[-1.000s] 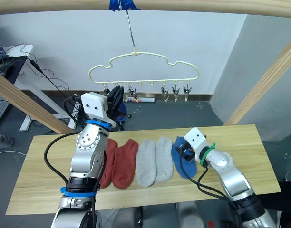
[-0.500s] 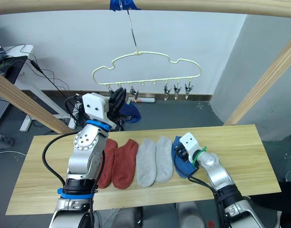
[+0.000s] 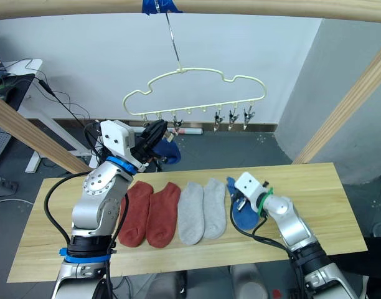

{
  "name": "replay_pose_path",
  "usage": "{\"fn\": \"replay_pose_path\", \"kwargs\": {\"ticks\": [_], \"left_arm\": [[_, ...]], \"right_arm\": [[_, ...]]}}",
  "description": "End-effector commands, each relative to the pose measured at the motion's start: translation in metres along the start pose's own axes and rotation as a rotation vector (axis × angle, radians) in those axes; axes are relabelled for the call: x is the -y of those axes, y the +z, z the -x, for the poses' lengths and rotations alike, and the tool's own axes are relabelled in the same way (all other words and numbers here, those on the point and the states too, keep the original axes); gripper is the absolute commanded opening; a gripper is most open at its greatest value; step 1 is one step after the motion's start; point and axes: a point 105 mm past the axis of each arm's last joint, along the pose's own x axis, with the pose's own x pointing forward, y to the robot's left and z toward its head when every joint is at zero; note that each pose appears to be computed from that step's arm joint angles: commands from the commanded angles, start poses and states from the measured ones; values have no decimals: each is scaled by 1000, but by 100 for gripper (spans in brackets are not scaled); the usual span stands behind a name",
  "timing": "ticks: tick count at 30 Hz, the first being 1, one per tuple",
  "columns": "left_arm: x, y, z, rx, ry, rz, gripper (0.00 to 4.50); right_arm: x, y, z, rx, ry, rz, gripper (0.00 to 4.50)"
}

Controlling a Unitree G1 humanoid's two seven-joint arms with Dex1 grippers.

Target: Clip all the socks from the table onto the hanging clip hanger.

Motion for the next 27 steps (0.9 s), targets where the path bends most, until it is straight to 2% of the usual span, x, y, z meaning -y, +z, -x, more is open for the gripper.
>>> {"fn": "replay_pose_path", "kwargs": {"ticks": [1, 4, 11, 19, 27], "left_arm": [[-1, 22, 0, 53, -31, -1, 0], [1, 25, -3, 56, -39, 3, 0], [7, 27, -6, 58, -55, 8, 0], [8, 24, -2, 45, -58, 9, 0], [8, 21, -3, 40, -54, 14, 0]], "right_arm": [[-3, 54, -8, 149, 40, 108, 3], [-11, 89, -24, 231, 73, 127, 3], [-28, 122, -56, 306, 101, 79, 3], [-22, 141, -66, 365, 63, 38, 3], [-18, 148, -68, 385, 36, 3, 3]]}}
